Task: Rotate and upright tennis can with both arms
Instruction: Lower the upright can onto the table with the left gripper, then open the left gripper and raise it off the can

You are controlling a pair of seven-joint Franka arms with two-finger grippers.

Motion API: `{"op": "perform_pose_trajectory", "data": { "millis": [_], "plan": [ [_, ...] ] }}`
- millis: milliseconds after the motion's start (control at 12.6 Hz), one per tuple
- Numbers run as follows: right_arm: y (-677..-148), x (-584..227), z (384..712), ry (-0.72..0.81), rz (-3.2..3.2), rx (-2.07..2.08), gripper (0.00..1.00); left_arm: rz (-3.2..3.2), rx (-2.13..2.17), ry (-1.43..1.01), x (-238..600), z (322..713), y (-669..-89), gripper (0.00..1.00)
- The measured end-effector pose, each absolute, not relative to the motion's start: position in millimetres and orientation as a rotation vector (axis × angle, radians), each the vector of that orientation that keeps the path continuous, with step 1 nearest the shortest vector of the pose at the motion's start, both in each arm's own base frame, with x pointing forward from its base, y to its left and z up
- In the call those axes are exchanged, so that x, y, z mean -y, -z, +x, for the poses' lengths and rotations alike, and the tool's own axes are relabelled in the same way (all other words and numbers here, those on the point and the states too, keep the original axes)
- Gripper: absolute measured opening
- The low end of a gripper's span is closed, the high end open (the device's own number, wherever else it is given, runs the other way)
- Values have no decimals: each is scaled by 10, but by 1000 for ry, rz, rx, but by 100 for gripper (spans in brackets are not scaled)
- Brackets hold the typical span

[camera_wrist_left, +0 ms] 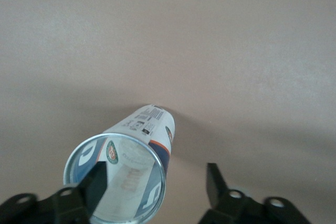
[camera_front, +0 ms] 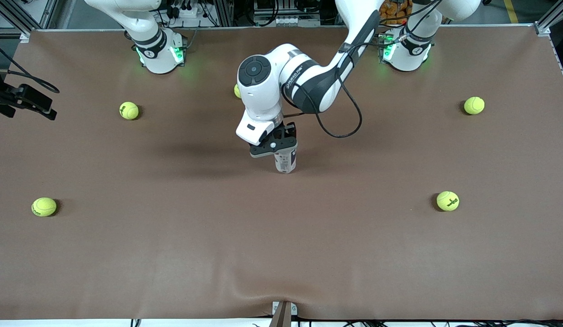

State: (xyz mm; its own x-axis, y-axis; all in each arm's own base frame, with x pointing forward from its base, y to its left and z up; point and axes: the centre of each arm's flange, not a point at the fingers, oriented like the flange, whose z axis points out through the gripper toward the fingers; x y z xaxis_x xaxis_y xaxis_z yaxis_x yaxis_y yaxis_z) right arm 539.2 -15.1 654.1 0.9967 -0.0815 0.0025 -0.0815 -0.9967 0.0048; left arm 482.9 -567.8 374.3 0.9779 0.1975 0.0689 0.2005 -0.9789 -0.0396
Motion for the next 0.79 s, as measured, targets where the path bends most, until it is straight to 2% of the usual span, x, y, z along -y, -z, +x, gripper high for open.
{"op": "perform_pose_trajectory", "data": {
  "millis": [79, 397, 794],
  "plan": [
    [-6557, 153, 5382, -8, 3134, 129, 100, -3089, 319, 117, 5661, 4859, -3834, 99],
    [-6578, 113, 5371, -14, 3134, 117, 100, -3120, 409, 217, 5370, 5094, -4411, 100],
    [-6576, 78, 5373, -15, 3135, 107, 100, -3123, 447, 198, 4505, 5674, -4876, 100]
  ]
}}
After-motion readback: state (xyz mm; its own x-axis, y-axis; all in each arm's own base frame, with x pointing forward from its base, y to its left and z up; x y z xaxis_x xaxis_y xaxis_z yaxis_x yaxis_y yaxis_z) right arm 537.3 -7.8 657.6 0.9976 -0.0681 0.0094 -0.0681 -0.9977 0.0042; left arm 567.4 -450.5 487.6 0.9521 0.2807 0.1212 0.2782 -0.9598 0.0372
